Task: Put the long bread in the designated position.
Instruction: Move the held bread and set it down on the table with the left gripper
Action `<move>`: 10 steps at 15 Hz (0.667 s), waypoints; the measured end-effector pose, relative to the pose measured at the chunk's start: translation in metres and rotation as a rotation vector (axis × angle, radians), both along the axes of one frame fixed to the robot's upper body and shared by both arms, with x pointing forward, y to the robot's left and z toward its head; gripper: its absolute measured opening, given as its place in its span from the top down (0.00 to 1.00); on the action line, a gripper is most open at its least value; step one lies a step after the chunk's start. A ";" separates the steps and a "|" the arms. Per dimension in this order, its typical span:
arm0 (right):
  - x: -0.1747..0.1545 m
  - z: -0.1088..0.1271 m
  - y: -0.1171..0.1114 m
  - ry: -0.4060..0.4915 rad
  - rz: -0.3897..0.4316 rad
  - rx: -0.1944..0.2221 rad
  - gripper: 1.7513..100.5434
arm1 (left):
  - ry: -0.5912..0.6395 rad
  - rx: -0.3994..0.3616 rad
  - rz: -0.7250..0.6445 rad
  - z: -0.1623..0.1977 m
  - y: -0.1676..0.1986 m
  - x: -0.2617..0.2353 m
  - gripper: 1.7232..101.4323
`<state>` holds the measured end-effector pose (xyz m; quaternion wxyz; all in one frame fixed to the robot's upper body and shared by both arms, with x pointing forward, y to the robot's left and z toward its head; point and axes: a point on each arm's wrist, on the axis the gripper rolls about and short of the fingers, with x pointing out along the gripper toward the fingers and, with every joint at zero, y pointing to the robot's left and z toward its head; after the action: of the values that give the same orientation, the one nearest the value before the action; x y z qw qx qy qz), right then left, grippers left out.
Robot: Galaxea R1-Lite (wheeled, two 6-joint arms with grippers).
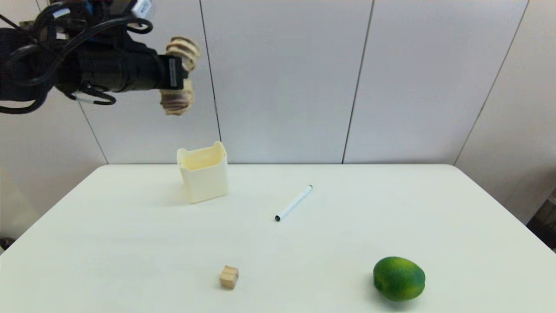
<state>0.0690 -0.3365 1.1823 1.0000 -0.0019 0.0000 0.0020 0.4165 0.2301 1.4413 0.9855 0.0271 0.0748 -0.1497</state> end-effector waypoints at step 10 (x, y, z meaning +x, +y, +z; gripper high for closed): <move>0.000 0.000 0.000 0.000 0.000 0.000 0.03 | -0.298 -0.300 -0.425 -0.021 -0.175 -0.019 0.90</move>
<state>0.0690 -0.3365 1.1823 1.0000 -0.0021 0.0002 0.0020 0.3980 0.0552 1.4199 0.9252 -0.0820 -0.1009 -0.3565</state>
